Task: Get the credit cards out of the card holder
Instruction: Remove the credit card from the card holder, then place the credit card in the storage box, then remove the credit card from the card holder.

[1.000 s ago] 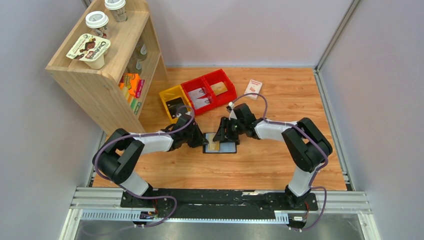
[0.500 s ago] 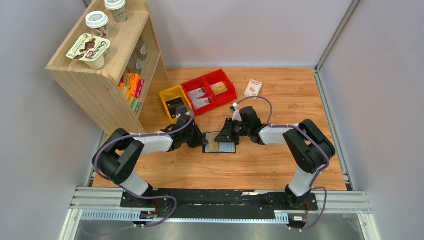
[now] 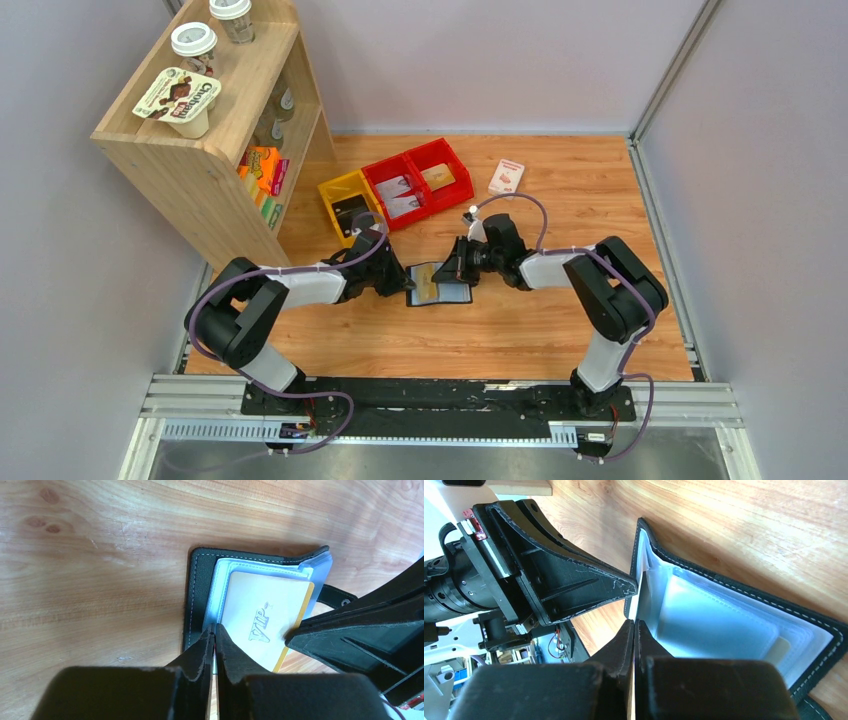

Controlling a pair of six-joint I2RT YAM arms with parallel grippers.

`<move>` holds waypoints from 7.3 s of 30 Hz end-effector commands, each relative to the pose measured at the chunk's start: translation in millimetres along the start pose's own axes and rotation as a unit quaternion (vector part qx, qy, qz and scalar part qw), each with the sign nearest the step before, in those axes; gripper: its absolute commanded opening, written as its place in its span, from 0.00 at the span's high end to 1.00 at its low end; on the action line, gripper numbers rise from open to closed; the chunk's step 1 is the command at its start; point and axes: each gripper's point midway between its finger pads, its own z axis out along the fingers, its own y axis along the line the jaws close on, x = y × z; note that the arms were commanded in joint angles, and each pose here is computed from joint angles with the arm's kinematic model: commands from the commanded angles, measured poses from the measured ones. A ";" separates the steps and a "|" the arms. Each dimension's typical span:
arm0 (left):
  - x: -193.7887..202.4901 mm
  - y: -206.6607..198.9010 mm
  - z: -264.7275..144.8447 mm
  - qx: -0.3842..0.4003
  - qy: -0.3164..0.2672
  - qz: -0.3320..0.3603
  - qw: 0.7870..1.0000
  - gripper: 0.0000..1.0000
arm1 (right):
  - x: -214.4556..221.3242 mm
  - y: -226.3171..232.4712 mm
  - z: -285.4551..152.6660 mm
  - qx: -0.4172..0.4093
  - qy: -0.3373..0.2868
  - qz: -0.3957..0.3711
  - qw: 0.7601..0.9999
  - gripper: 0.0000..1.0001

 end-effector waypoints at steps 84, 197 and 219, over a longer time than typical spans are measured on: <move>17.7 25.6 25.4 -0.066 0.036 0.024 0.997 1.00 | -22.7 -48.7 -29.9 0.040 -0.010 0.047 0.998 1.00; -57.0 -61.1 -139.5 -0.046 -0.136 0.277 0.950 0.24 | -29.7 30.0 -131.6 0.317 -0.119 -0.092 0.936 0.20; -19.7 -74.4 -29.8 -0.025 -0.052 0.268 0.962 0.48 | 4.9 -28.8 -57.9 0.365 -0.052 -0.102 0.924 0.51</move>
